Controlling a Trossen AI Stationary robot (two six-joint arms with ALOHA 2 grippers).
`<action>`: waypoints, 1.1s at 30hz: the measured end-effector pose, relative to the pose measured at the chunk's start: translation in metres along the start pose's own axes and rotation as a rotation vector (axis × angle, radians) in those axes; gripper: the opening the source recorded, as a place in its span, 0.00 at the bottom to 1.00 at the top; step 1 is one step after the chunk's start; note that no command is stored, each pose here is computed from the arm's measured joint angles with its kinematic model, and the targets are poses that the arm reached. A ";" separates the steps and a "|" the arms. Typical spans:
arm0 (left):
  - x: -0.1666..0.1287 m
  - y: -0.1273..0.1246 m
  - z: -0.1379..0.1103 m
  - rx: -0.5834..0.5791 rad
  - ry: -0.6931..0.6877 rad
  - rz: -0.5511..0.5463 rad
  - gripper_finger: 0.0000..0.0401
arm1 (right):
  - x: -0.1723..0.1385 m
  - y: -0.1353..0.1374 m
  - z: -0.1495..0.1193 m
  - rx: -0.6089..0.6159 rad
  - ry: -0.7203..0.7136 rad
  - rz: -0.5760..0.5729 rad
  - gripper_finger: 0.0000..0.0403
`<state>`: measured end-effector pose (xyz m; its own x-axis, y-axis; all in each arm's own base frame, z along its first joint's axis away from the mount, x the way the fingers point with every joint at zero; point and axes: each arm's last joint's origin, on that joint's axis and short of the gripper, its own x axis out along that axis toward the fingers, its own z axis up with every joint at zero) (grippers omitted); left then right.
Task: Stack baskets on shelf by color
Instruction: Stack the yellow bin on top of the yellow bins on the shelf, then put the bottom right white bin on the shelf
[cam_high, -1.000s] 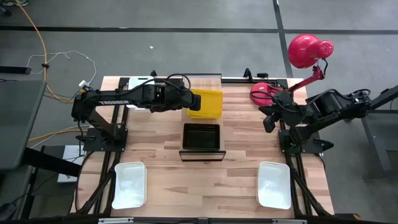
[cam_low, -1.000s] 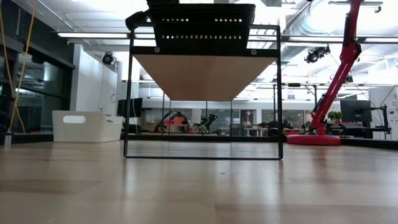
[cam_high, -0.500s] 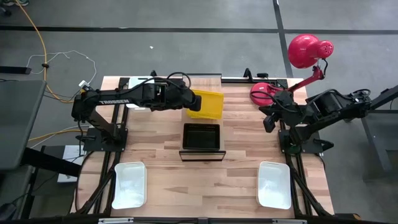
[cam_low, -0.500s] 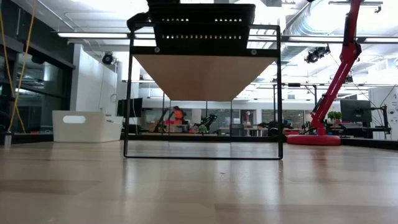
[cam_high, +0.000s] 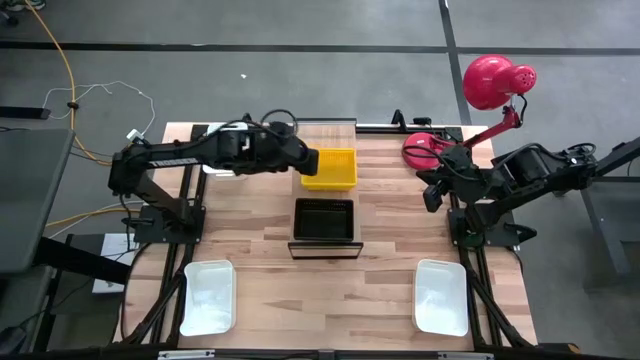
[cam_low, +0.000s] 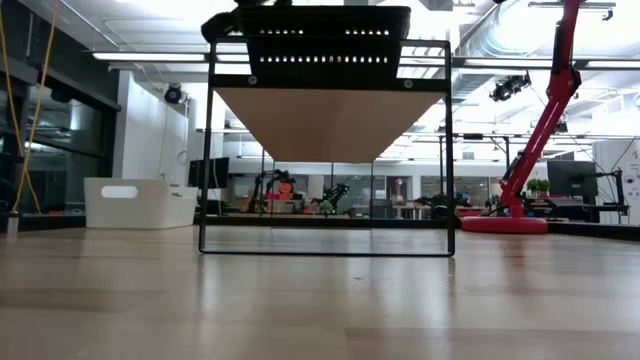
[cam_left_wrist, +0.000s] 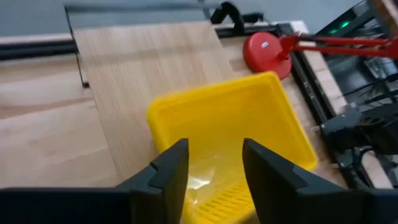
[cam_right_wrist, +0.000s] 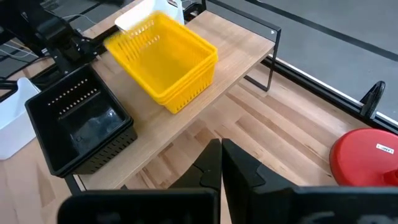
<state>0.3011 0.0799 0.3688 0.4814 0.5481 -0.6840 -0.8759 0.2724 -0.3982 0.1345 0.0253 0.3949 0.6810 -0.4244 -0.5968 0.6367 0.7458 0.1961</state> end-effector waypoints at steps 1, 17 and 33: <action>-0.004 0.002 0.003 0.005 -0.008 -0.006 0.36 | 0.000 0.000 0.000 0.001 0.000 0.000 0.00; -0.113 0.021 0.000 0.350 -0.164 -0.249 0.38 | 0.006 0.008 -0.003 0.012 0.104 0.063 0.00; -0.109 0.076 -0.068 0.384 -0.320 -0.836 0.38 | 0.026 0.032 -0.015 0.048 0.370 0.139 0.27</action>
<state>0.1845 -0.0128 0.3712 0.9708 0.2346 -0.0502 -0.2340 0.8796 -0.4141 0.1669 0.0457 0.3742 0.5908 -0.1010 -0.8005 0.5701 0.7543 0.3256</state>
